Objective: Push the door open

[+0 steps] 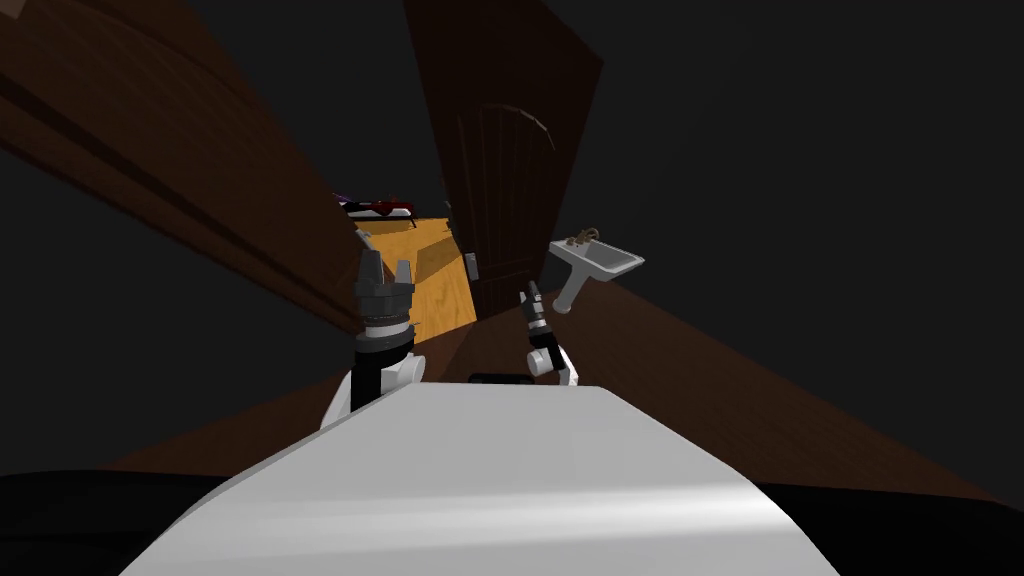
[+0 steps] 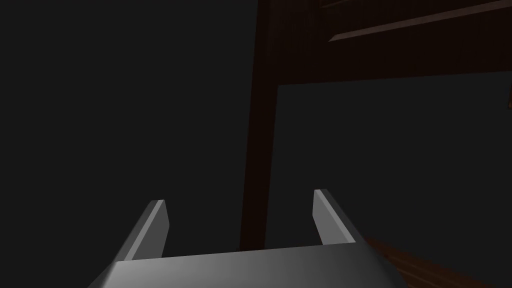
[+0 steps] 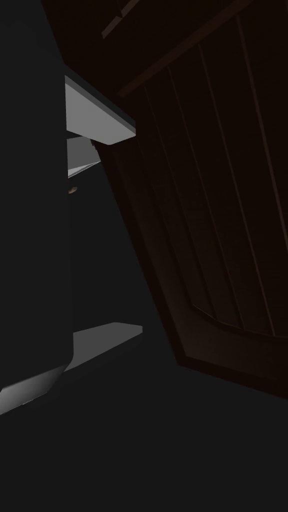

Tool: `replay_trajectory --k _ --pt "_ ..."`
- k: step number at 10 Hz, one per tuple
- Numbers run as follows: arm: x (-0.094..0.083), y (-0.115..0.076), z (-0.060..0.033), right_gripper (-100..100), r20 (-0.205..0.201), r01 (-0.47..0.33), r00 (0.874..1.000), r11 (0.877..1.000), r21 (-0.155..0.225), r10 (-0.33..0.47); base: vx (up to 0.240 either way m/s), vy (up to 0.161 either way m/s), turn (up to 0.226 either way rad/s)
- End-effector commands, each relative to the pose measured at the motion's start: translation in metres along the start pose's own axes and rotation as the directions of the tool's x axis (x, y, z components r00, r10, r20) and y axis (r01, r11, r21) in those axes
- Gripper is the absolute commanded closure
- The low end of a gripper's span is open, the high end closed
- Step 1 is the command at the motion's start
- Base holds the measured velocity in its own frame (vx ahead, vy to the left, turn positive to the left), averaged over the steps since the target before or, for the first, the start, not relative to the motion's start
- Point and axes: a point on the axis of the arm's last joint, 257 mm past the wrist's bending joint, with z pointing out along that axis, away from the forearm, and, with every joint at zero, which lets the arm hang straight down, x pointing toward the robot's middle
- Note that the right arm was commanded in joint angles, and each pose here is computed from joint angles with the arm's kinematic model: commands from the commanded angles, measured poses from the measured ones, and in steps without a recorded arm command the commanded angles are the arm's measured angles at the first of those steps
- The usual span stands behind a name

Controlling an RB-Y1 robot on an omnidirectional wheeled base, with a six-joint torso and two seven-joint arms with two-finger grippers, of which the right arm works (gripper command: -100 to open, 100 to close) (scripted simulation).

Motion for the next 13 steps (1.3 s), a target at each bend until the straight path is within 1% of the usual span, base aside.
replay_trajectory --k 1,2,3,4,5,6,7,13 --pt "0.01 -0.011 0.0024 -100 -0.026 -0.013 1.0 1.0 0.018 0.014 0.072 0.074 -0.08" --pt "0.017 -0.017 0.0036 -100 -0.043 -0.02 0.999 0.999 0.03 0.021 0.089 0.071 -0.118" --pt "0.031 -0.03 0.0055 -100 -0.075 -0.031 0.997 0.998 0.053 0.035 0.12 0.085 -0.18" --pt "0.038 -0.036 0.0062 -100 -0.091 -0.036 0.995 0.997 0.065 0.042 0.115 0.088 -0.14" --pt "0.052 -0.048 0.0071 -100 -0.122 -0.044 0.991 0.995 0.09 0.054 0.13 0.106 -0.154" --pt "0.059 -0.054 0.0073 -100 -0.138 -0.046 0.989 0.994 0.102 0.06 0.112 0.117 -0.156" --pt "0.059 -0.054 0.0073 -100 -0.138 -0.046 0.989 0.994 0.102 0.06 0.07 0.07 -0.035" --pt "0.097 -0.088 0.0051 -100 -0.227 -0.05 0.97 0.983 0.175 0.09 0.07 0.065 -0.094"
